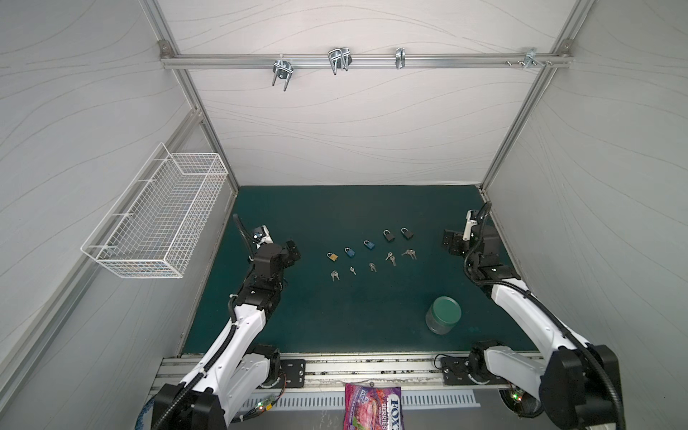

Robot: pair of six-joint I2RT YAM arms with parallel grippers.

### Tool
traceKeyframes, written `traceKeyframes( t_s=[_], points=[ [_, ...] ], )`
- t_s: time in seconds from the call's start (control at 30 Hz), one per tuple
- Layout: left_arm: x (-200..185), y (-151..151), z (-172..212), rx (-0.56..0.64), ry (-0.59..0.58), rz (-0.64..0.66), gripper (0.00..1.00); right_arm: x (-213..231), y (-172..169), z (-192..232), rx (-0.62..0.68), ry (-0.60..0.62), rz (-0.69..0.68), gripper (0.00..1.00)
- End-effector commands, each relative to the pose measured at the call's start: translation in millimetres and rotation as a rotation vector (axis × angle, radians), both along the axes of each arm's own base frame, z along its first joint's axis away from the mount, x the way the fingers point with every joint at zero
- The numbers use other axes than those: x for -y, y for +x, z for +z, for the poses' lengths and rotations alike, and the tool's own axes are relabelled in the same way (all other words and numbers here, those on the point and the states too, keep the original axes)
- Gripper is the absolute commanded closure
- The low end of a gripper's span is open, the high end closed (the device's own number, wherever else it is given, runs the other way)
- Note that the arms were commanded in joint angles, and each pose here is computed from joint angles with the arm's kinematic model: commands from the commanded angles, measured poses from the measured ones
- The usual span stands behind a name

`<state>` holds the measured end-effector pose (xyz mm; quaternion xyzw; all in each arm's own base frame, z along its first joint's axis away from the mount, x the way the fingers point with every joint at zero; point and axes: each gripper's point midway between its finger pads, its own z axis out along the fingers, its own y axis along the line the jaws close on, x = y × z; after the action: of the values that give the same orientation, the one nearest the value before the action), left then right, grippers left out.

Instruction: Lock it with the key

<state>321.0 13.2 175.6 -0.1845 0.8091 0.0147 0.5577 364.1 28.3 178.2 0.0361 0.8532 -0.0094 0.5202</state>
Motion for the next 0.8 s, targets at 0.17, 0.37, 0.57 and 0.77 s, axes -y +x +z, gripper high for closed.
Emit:
traceKeyframes(
  t_s=[0.17, 0.37, 0.57, 0.77],
  points=[
    [-25.4, 2.3, -19.2, 0.0, 0.176, 0.08, 0.02, 7.4, 14.5, -40.3, -0.004, -0.149, 0.034, 0.01],
    [-19.4, 19.1, -42.6, -0.005, 0.206, 0.041, 0.01, 5.8, 20.0, -72.3, -0.045, -0.133, 0.063, 0.01],
    [-16.6, 36.0, -50.2, 0.028, 0.212, -0.016, 0.01, -1.1, 27.0, -76.1, 0.002, -0.076, 0.127, 0.01],
    [-24.4, 58.1, -57.4, 0.019, 0.164, -0.062, 0.01, -5.5, 30.8, -75.7, 0.007, -0.032, 0.177, 0.01]
  ],
)
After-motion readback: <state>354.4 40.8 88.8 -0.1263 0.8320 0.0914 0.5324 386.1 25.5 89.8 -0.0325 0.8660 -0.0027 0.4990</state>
